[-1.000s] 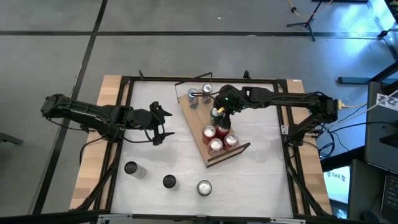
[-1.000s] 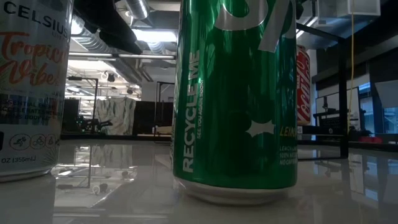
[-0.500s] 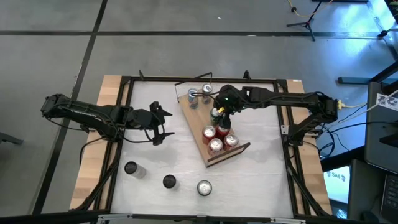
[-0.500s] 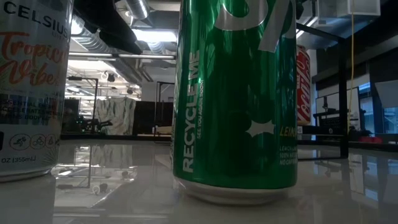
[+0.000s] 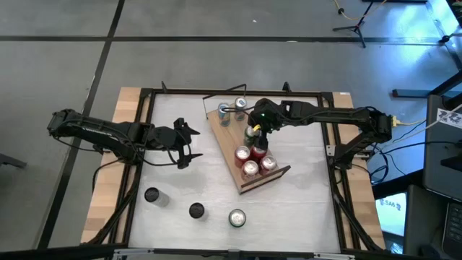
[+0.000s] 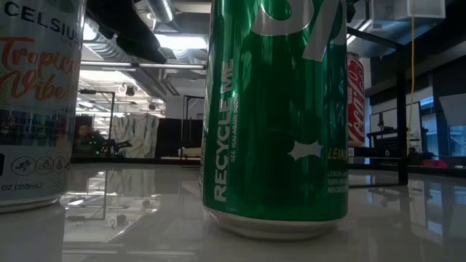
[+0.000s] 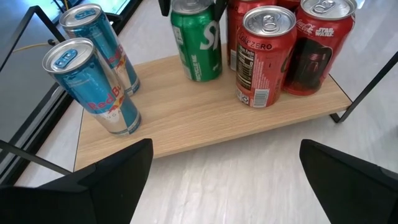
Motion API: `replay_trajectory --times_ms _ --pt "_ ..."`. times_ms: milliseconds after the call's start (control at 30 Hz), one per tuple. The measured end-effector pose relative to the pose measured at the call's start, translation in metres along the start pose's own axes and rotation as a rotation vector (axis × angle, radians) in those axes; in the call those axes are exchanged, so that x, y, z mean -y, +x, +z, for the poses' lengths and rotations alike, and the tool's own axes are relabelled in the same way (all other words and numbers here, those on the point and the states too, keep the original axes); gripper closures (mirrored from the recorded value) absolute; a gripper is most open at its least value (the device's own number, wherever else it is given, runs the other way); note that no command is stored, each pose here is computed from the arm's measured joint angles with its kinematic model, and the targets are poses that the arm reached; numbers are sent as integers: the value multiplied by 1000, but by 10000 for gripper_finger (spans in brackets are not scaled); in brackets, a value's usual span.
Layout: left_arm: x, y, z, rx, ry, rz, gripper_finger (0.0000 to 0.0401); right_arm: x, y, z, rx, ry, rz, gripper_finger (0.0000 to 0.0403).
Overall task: Place canned beverage on shelf
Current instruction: Put the left green soda can on the shelf, then put the green soda can on the shelf aligned with the other green soda can
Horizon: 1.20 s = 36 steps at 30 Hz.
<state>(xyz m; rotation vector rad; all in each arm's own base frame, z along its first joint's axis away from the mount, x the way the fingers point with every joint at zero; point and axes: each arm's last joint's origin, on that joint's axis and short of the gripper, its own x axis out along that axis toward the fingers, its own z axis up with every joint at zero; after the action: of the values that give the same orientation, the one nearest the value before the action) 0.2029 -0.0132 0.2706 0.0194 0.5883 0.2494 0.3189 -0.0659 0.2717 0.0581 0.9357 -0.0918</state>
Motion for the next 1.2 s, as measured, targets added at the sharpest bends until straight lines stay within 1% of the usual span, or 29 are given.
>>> replay_trajectory --times_ms 200,600,700,1000,1100,1200 --pt "0 0 0 0 0 0 8 0 0 0 -1 1 0 31" --pt "0 0 0 0 0 0 8 0 -1 0 2 1 0 29" --pt "0 0 0 0 0 0 8 -1 -10 1 -2 1 1 29" --pt "0 0 0 0 0 0 8 -2 -52 25 62 -3 -1 29" --pt "0 0 0 -1 0 0 8 -4 -62 32 83 -4 46 29" --pt "0 0 0 -1 1 0 8 -7 -67 36 106 -12 142 29"
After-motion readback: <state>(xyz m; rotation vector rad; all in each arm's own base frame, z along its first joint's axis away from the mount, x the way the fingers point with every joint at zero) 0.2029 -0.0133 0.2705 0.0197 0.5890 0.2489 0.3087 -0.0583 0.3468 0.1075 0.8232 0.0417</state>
